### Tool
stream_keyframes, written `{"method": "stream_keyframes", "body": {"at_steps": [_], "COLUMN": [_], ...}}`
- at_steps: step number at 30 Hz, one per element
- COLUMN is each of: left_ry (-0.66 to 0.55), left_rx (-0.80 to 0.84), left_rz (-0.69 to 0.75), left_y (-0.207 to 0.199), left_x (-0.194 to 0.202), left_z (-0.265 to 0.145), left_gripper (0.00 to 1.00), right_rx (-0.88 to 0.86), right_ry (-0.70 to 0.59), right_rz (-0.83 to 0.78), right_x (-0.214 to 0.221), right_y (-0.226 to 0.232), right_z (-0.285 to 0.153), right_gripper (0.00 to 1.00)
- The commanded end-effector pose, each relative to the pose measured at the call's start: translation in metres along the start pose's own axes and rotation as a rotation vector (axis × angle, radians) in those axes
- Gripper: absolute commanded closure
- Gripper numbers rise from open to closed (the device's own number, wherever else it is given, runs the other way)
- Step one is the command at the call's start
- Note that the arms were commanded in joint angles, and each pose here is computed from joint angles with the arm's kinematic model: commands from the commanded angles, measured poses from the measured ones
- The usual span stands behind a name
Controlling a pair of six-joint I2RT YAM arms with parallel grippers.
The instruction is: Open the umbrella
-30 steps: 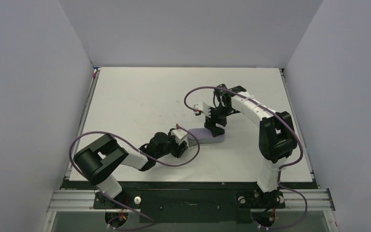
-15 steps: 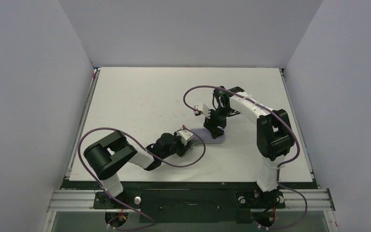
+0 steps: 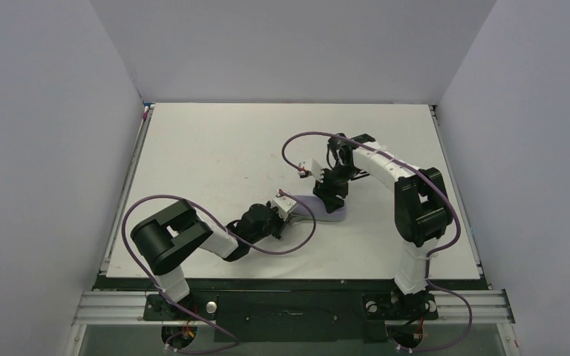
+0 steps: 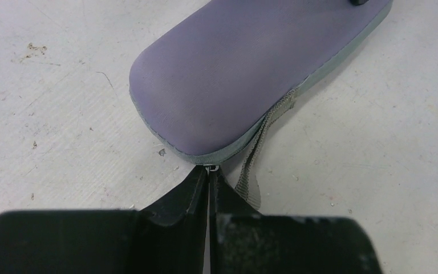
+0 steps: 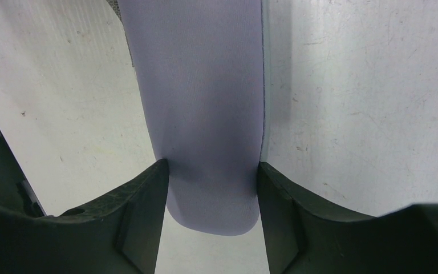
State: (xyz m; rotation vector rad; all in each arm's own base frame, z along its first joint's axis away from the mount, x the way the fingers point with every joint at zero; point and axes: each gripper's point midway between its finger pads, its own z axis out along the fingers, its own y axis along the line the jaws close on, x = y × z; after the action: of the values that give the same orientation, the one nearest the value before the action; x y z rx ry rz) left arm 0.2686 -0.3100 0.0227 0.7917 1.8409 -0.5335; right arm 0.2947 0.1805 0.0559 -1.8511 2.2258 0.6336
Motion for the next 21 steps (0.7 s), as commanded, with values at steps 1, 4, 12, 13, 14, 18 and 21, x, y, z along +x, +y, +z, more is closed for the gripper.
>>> {"method": "stream_keyframes", "body": {"at_steps": [1,4,12,13,14,18,21], "left_ry": [-0.100,-0.094,-0.091,-0.091,-0.090,-0.084,-0.089], "left_rx": [-0.040,-0.051,-0.068,-0.076,-0.076,-0.069,-0.051], "left_rz": [-0.062,-0.076,-0.093,-0.097,-0.095,-0.103,-0.100], "left_y": [0.008,0.014,0.037,0.042,0.044,0.051,0.051], "left_x": [-0.034,-0.031,-0.031,-0.031,-0.031,-0.029,-0.030], "left_z": [-0.001,-0.005,-0.009,-0.010,-0.010,-0.010,-0.010], "left_gripper": [1.00,1.00,1.00,1.00,1.00,1.00,1.00], "right_rx": [-0.002,0.001,0.000,0.000,-0.002,-0.021,-0.037], "right_ry": [0.076,0.092,0.151,0.155,0.162,0.190,0.213], "right_rz": [-0.015,-0.033,-0.101,-0.106,-0.119,-0.200,-0.276], "right_x": [0.020,0.024,0.036,0.037,0.039,0.044,0.045], "right_y": [0.001,0.001,-0.001,-0.001,-0.002,0.000,0.001], "right_z": [0.007,0.006,0.006,0.006,0.006,0.003,0.000], "right_gripper": [0.74,0.79,0.96,0.96,0.97,1.00,1.00]}}
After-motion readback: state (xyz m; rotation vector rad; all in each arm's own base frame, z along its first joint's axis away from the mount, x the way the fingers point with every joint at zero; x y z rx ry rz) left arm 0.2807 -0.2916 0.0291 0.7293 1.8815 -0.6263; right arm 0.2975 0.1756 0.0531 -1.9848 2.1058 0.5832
